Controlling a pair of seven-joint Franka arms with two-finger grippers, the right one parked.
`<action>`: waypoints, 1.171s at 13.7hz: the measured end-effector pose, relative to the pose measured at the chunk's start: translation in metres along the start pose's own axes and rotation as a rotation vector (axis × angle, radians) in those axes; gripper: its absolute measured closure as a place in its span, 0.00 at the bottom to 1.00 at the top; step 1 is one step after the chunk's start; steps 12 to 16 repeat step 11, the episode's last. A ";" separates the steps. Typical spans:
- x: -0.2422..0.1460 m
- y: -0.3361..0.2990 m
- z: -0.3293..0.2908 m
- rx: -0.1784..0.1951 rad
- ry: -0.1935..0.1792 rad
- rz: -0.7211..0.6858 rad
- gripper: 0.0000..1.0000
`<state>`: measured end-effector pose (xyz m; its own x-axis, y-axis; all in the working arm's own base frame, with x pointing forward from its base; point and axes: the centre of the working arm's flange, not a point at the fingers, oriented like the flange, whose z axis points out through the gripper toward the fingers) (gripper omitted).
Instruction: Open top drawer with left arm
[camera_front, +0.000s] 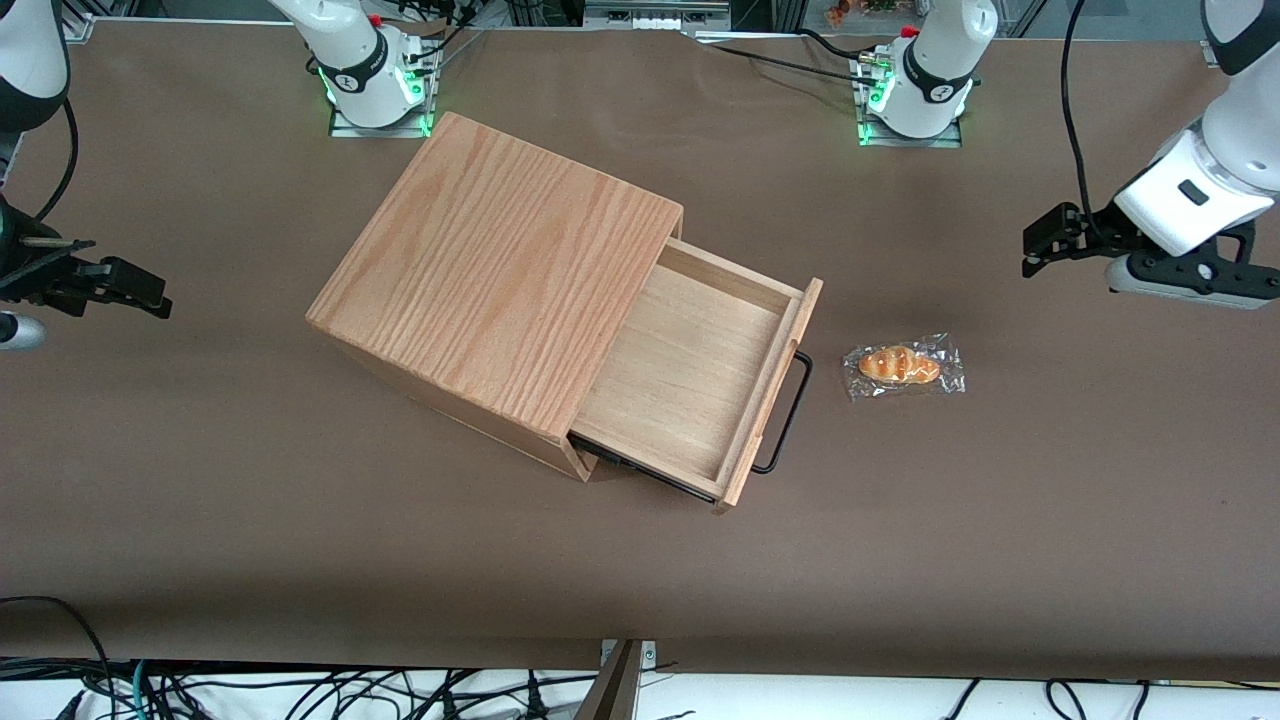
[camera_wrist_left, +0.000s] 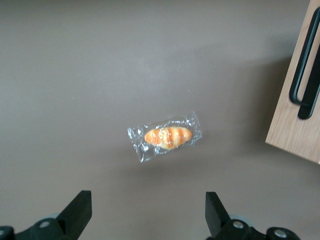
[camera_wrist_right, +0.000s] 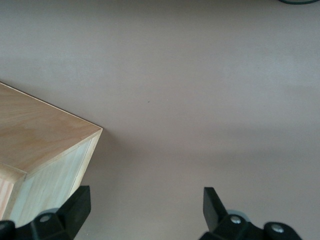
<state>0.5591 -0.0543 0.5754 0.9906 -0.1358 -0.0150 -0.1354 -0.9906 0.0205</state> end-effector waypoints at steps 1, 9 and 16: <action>-0.001 0.000 0.005 0.000 -0.007 -0.001 0.00; 0.011 -0.007 0.012 0.009 -0.033 -0.006 0.00; 0.011 -0.007 0.011 0.009 -0.035 -0.006 0.00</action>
